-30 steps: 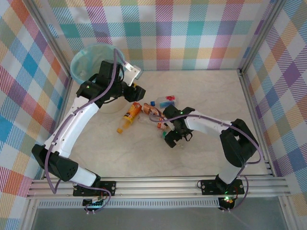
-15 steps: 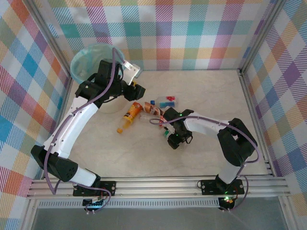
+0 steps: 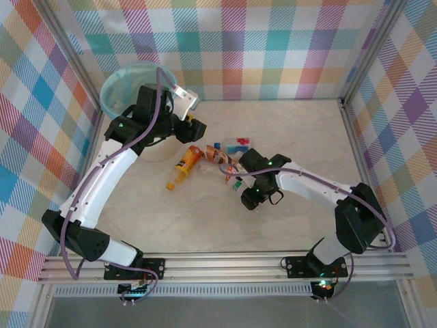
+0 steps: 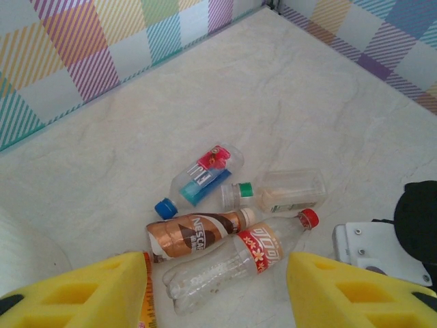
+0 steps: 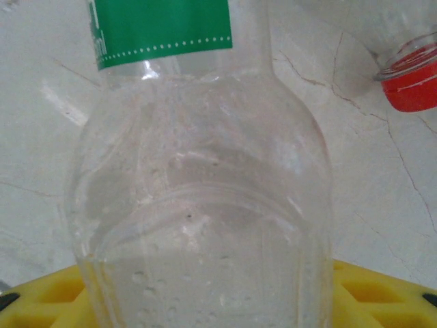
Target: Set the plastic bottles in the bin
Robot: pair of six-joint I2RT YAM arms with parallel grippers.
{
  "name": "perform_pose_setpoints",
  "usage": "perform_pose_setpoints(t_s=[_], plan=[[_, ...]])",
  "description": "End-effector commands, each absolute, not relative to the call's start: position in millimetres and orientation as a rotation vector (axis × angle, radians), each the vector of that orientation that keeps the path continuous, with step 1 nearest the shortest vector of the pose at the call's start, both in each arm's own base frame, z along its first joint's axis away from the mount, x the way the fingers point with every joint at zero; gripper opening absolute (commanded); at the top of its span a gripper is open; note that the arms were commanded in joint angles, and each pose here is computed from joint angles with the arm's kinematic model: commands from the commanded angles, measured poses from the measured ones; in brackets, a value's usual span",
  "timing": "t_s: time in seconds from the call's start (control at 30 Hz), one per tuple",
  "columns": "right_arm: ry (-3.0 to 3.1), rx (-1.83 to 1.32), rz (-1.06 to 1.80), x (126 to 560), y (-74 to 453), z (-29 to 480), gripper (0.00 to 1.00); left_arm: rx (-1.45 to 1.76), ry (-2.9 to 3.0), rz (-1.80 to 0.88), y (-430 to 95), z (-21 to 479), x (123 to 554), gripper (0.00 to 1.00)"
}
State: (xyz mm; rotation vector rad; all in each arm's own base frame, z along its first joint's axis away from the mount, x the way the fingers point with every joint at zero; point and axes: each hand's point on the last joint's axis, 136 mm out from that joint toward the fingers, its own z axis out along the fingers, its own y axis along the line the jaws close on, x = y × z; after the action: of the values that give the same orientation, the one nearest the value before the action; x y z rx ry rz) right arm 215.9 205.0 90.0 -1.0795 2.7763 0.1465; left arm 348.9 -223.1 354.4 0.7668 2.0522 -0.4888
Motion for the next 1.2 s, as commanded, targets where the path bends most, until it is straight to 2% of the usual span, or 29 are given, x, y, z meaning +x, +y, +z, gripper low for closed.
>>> perform_pose_setpoints(t_s=[0.0,0.3,0.7,0.73,0.97,1.17], plan=[[2.762,-1.046,0.229,208,207,106,0.57,0.737,1.952,-0.541,-228,391,342,0.57],[2.543,-0.987,0.440,219,234,167,0.55,0.737,1.951,-0.666,-240,393,336,0.57],[2.255,-0.870,0.646,244,270,243,0.53,0.741,2.032,-0.936,-267,372,325,0.58],[2.234,-0.860,0.659,246,272,249,0.53,0.730,2.037,-0.966,-270,370,325,0.63],[2.140,-0.811,0.700,258,282,273,0.52,0.684,2.036,-1.180,-289,369,322,0.73],[2.095,-0.787,0.721,265,287,288,0.52,0.695,2.065,-1.286,-303,360,321,0.74]])
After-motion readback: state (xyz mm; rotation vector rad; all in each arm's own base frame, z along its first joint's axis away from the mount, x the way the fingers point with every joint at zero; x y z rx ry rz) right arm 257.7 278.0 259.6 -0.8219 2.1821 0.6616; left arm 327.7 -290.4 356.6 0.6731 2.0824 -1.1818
